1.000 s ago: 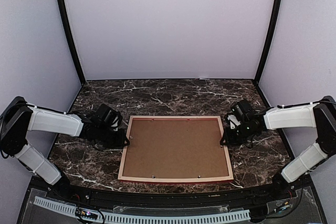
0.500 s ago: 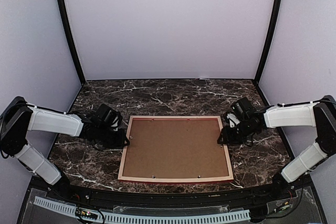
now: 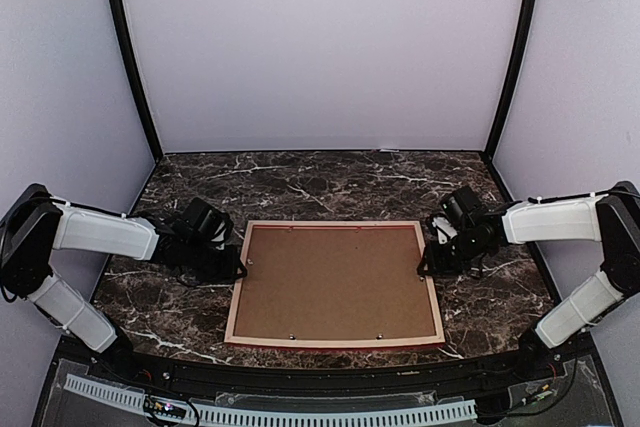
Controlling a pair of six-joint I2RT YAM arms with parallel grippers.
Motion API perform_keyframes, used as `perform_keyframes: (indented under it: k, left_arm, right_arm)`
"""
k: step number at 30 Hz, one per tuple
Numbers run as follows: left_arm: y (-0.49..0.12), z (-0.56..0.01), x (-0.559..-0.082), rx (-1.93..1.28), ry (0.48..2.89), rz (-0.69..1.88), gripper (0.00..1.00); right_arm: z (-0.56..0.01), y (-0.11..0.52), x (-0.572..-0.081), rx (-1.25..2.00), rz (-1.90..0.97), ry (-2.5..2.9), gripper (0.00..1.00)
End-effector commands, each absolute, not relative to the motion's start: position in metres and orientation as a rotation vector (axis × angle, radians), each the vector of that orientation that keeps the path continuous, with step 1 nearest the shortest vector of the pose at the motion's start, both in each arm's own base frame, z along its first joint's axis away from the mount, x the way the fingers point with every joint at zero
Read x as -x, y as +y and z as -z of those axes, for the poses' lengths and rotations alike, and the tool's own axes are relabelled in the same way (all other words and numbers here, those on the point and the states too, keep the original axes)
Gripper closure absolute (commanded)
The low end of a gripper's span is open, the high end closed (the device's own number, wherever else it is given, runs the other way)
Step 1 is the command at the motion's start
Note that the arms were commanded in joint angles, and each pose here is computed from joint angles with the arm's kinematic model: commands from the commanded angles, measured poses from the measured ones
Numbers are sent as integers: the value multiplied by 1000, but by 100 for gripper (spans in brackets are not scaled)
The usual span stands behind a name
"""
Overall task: Put the photo into the frame
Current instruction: Press the fastener onto the backboard.
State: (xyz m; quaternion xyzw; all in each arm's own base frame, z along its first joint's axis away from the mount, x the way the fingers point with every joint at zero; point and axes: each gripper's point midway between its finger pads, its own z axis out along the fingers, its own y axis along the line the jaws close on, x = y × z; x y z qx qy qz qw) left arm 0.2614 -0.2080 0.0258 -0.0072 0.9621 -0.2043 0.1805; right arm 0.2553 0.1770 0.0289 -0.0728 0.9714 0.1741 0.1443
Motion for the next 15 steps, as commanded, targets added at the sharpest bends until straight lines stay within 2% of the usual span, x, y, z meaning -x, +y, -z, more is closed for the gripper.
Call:
perform_keyframes:
  k: [1,9,15]
  left_arm:
    - [-209,-23,-248,-21,2762,589,80]
    - [-209,-23,-249,-19,2762,583,80]
    - [-210,-22,-249,-20,2765,585,80]
  right_arm:
    - [-20,174,-244,256,-492,2842,65]
    - [-17,167,-244,266,-420,2852,64]
    - [-17,167,-247,265,-412,2848,68]
